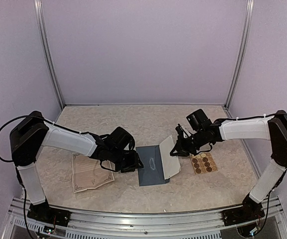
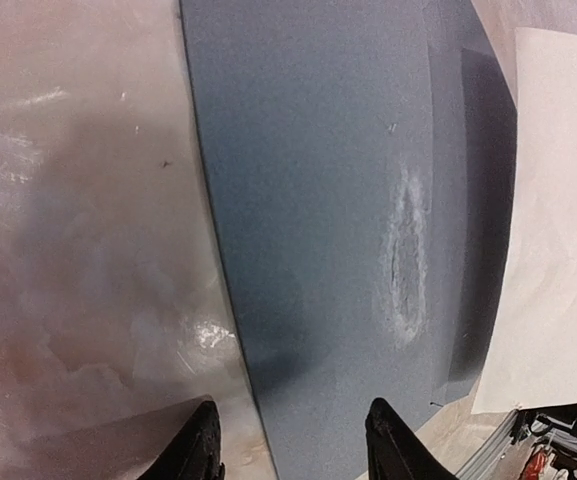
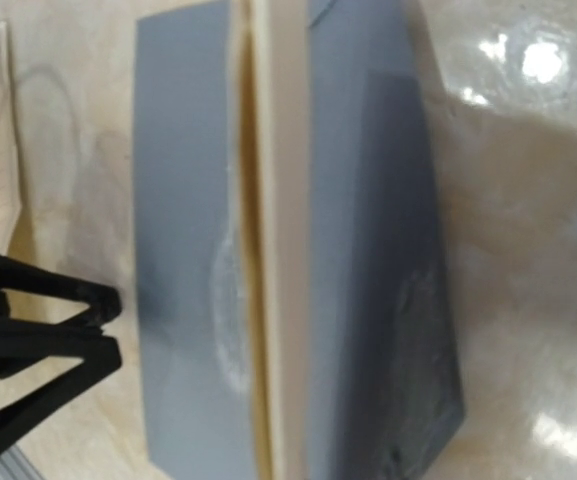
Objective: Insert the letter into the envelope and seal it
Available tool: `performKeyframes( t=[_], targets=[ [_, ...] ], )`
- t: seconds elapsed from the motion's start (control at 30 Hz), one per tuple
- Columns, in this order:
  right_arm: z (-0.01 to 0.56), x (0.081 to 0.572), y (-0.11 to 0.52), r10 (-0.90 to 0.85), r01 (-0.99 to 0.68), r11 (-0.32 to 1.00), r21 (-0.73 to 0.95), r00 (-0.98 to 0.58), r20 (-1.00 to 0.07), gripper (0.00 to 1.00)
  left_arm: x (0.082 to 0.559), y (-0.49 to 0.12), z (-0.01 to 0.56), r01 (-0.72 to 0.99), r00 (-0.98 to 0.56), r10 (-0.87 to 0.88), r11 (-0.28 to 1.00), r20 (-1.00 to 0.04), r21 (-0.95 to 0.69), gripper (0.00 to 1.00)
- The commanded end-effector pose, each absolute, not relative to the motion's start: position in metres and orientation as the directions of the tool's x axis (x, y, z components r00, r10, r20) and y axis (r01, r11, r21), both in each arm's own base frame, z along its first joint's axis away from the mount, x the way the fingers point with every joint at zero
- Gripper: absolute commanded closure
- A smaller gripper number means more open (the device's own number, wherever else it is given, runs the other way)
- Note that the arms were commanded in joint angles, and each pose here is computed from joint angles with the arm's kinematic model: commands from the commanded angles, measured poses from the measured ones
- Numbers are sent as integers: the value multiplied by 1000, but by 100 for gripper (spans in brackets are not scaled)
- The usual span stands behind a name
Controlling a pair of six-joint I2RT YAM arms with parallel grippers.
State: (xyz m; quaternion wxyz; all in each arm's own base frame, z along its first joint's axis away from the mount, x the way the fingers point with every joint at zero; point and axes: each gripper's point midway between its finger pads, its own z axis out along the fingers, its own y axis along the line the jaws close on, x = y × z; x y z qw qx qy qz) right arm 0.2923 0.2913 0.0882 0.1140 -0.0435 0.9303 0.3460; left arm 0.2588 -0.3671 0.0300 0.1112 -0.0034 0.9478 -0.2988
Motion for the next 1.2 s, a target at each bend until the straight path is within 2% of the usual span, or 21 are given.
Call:
performKeyframes(
  t=[0.0, 0.33, 1.17],
  targets=[
    [80, 303, 292, -6, -176, 752, 636, -966, -260, 100, 265, -369, 23, 73, -975, -58, 825, -213, -561, 58],
    [52, 311, 280, 14, -121, 797, 591, -976, -219, 100, 261, -360, 0, 90, -981, -6, 869, -192, -487, 64],
    [35, 320, 303, -40, -148, 757, 637, -983, -180, 100, 263, -358, -7, 95, -984, 13, 884, -179, -458, 65]
  ],
)
